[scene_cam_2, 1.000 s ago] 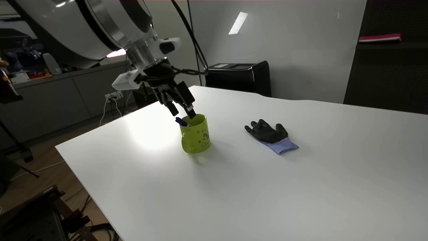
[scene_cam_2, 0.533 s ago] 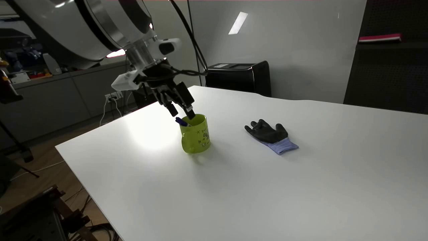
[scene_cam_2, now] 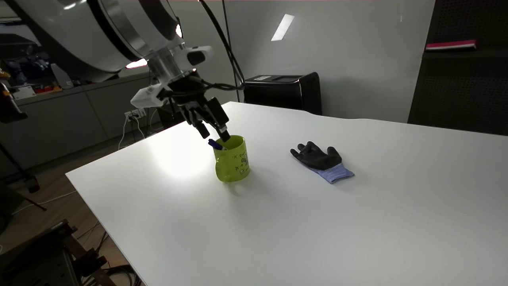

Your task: Take the pen out of the mug and put it on the table

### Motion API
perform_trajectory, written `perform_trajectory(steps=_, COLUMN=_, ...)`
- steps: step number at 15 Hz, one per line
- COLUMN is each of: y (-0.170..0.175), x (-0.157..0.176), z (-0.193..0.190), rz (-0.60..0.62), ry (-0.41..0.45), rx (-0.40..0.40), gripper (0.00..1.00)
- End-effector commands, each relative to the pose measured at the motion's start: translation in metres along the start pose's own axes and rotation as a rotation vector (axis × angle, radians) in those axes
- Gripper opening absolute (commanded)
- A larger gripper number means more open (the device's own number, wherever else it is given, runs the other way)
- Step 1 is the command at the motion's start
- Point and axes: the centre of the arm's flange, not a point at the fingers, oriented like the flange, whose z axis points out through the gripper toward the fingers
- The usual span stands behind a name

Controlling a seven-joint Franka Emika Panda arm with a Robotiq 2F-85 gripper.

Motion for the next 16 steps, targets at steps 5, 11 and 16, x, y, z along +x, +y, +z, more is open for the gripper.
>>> perform_trajectory(steps=5, y=0.004, x=-0.004, z=-0.004, rz=0.077, ry=0.005, rx=-0.026, gripper=1.0)
perform_trajectory(steps=11, y=0.01, x=-0.004, z=0.001, rz=0.146, ry=-0.004, rx=-0.048, gripper=1.0)
perform_trajectory(steps=16, y=0.007, x=-0.006, z=0.001, rz=0.16, ry=-0.013, rx=-0.052, gripper=1.0)
